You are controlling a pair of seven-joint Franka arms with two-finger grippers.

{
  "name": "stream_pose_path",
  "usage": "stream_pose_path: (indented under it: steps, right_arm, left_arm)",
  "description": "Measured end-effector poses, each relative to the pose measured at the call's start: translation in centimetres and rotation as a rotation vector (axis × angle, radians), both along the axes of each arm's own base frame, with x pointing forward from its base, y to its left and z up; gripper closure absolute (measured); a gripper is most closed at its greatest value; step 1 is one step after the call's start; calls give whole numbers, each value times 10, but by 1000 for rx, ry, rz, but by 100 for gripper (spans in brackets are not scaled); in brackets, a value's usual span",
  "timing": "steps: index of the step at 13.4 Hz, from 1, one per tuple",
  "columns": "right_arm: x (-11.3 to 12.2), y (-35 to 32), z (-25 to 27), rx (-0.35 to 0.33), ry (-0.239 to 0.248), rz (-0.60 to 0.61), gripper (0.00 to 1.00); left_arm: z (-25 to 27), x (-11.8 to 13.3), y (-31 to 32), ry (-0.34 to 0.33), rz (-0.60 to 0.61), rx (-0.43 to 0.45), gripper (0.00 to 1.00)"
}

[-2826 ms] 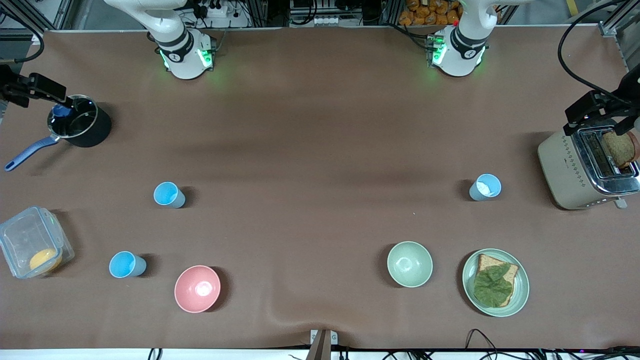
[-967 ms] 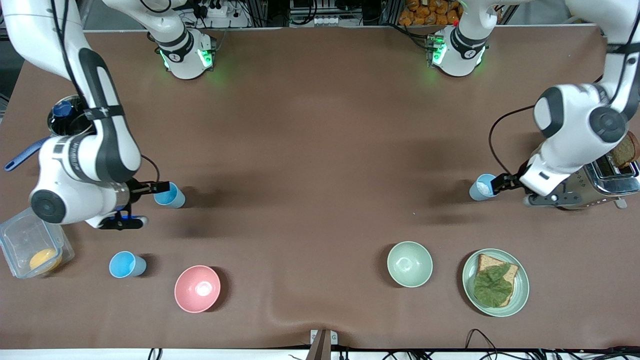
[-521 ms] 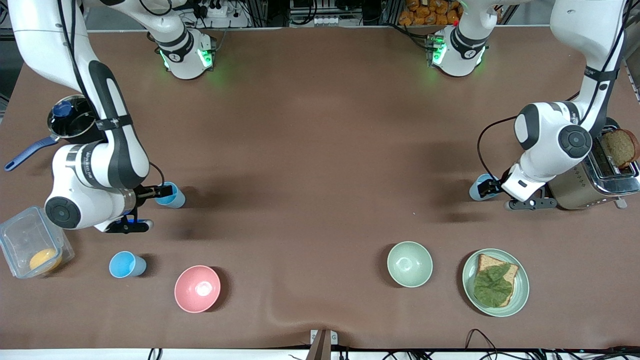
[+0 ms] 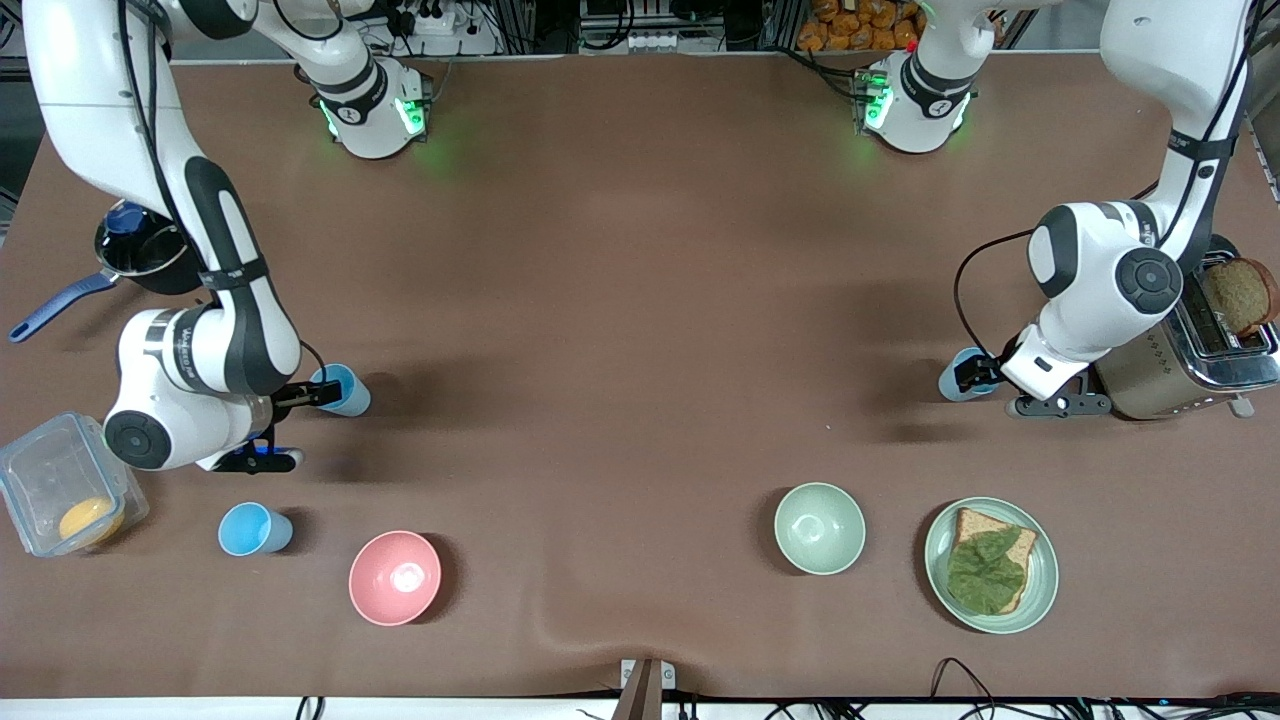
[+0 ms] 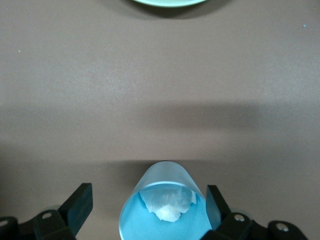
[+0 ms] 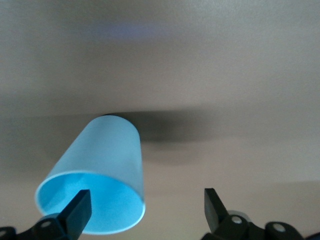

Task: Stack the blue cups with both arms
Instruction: 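Close the right gripper and the left gripper around the blue cups, then carry the cup with the left gripper to mid-table while the right gripper lifts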

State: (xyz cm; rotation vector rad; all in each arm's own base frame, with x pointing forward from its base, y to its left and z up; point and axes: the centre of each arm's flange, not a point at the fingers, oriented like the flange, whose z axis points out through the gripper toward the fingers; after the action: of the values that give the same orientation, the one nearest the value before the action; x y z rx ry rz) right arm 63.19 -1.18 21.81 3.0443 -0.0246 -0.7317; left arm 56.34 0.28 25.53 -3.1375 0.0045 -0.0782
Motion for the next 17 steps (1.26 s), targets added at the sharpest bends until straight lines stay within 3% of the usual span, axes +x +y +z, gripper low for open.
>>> stream_pose_path:
  steps: [8, 9, 17]
  right_arm:
    - [2, 8, 4, 4, 0, 11, 94]
    - [2, 8, 6, 4, 1, 11, 97]
    - [2, 11, 13, 7, 10, 14, 97]
  left_arm:
    - [-10, -15, 21, 32, -10, 1, 0]
    - [-12, -17, 20, 37, -10, 0, 3]
    - [-16, -21, 17, 47, -17, -1, 87]
